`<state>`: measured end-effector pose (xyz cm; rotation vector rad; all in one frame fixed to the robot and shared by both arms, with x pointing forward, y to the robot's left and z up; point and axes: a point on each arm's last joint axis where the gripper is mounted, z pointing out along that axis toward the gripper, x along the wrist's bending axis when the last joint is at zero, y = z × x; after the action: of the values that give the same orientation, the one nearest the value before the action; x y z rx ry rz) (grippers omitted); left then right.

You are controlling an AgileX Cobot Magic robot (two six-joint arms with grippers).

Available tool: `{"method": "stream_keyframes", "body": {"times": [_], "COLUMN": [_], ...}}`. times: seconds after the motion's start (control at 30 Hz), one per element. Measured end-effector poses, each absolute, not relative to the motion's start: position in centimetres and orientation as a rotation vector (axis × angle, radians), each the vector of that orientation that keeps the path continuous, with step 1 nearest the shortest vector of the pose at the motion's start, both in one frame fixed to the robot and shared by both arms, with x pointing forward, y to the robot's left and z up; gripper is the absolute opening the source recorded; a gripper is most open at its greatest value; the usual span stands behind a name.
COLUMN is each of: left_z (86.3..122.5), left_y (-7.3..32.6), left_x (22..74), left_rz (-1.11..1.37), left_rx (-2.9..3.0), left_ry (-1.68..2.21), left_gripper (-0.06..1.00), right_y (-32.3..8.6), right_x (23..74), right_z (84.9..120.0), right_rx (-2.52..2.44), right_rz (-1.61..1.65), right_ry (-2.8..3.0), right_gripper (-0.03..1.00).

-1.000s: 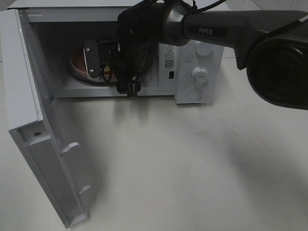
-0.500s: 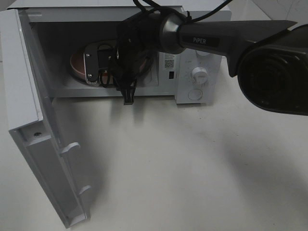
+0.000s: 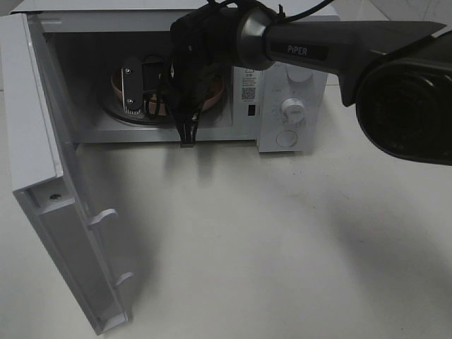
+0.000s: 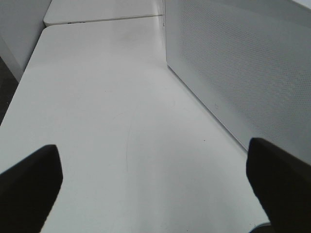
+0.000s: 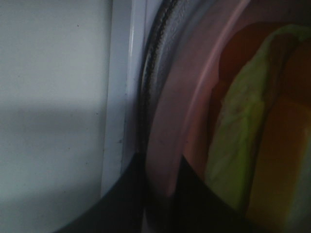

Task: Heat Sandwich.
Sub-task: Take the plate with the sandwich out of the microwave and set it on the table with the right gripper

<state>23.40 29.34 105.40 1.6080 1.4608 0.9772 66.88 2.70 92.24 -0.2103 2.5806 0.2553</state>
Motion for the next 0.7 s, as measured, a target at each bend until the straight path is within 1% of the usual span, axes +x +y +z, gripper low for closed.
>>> {"method": "stream_keyframes", "body": {"times": [0.7], "left_z": [105.4], "left_y": [29.3], "left_x": [23.4], "left_rz": [0.977], "left_rx": [1.608], "left_ry": [1.461], "left_gripper": [0.97], "right_y": [1.6], "right_x": [65.1], "right_z": [93.4], "right_rx": [-0.48], "right_rz": [0.191], "right_ry": [2.605], "right_gripper": [0.12]}}
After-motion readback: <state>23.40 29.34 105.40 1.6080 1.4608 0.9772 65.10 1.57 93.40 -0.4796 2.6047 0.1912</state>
